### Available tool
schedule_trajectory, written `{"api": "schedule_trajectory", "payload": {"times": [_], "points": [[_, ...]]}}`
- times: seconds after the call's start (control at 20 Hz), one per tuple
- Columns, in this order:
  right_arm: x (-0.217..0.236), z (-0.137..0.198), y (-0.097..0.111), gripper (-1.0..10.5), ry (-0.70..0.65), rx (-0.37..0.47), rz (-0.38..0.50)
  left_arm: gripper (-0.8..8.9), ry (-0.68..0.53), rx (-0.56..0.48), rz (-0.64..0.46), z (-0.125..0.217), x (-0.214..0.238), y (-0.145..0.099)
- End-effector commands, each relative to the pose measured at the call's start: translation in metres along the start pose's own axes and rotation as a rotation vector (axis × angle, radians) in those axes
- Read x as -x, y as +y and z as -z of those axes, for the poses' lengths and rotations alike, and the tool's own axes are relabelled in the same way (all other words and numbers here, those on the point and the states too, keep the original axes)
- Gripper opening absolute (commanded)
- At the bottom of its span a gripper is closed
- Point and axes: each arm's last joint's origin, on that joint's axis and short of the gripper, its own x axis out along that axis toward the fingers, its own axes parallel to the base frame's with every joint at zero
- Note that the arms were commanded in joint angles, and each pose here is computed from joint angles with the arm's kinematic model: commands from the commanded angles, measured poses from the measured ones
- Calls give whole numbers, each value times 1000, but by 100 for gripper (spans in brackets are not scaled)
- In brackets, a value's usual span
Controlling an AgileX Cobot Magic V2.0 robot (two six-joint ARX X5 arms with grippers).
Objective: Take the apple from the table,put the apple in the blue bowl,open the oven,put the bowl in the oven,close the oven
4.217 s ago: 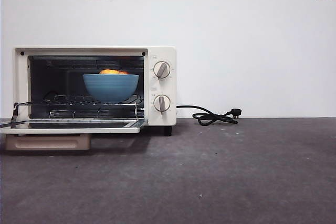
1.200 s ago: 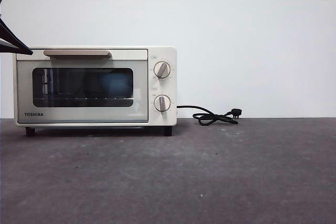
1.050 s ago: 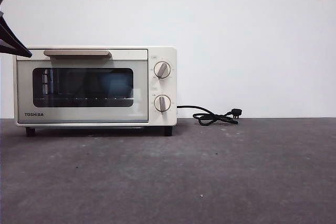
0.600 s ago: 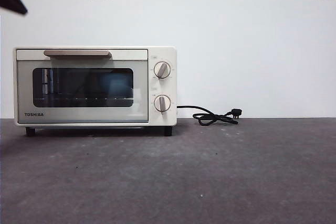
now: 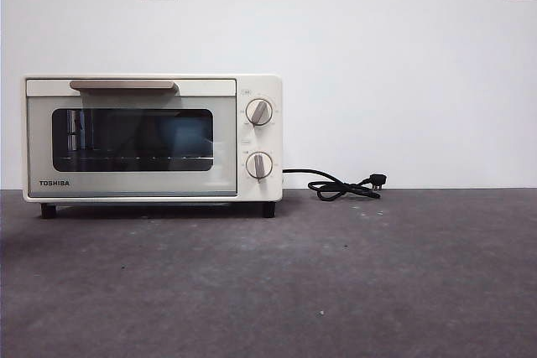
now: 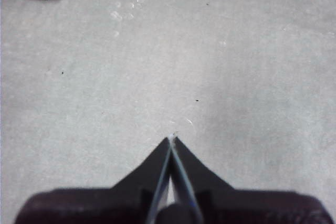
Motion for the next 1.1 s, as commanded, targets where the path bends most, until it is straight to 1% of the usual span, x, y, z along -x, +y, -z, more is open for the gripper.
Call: {"api": "schedule_trajectory", "payload": {"times": [0.05,0.15,0.2,0.25,0.3,0.35,0.4,0.45,0.55,0.65,0.75,0.85,0.95,1.0,1.1], "points": [[-5,-2,3,4,18,-3,8,-4,-5,0,2,-2,0,0],[-9,-4,5,4,31,4,10,-4,9,8,2,-3,-4,2],[-11,-4,6,4,38,7,12,-4,11,-4,-7,-4,-6,4],[-13,-6,7,4,47,11,13,-4,12,-103,-48,-6,-9,8],[-15,-7,8,4,54,15,14,-4,19,-149,-79,-8,-12,10],[-17,-8,9,4,61,18,16,-4,1,-193,-122,-11,-15,14],[-19,-9,11,4,68,22,17,-4,-36,-238,-166,-15,-16,16],[-21,-10,12,4,75,25,18,-4,-92,-281,-181,-20,-17,17],[-24,-11,14,4,88,32,21,-4,-234,-359,-189,-26,-17,16],[-27,-13,15,4,99,37,23,-4,-340,-421,-204,-21,-19,17],[-29,-14,17,4,107,41,24,-4,-395,-454,-230,-3,-26,21],[-31,-15,18,4,113,44,25,-4,-410,-447,-295,26,-37,30],[-32,-15,18,4,115,45,26,-4,-418,-412,-363,60,-51,40],[-32,-15,18,4,115,45,26,-4,-429,-392,-377,77,-57,44],[-32,-15,18,4,115,45,26,-4,-476,-353,-366,115,-70,51]]}}
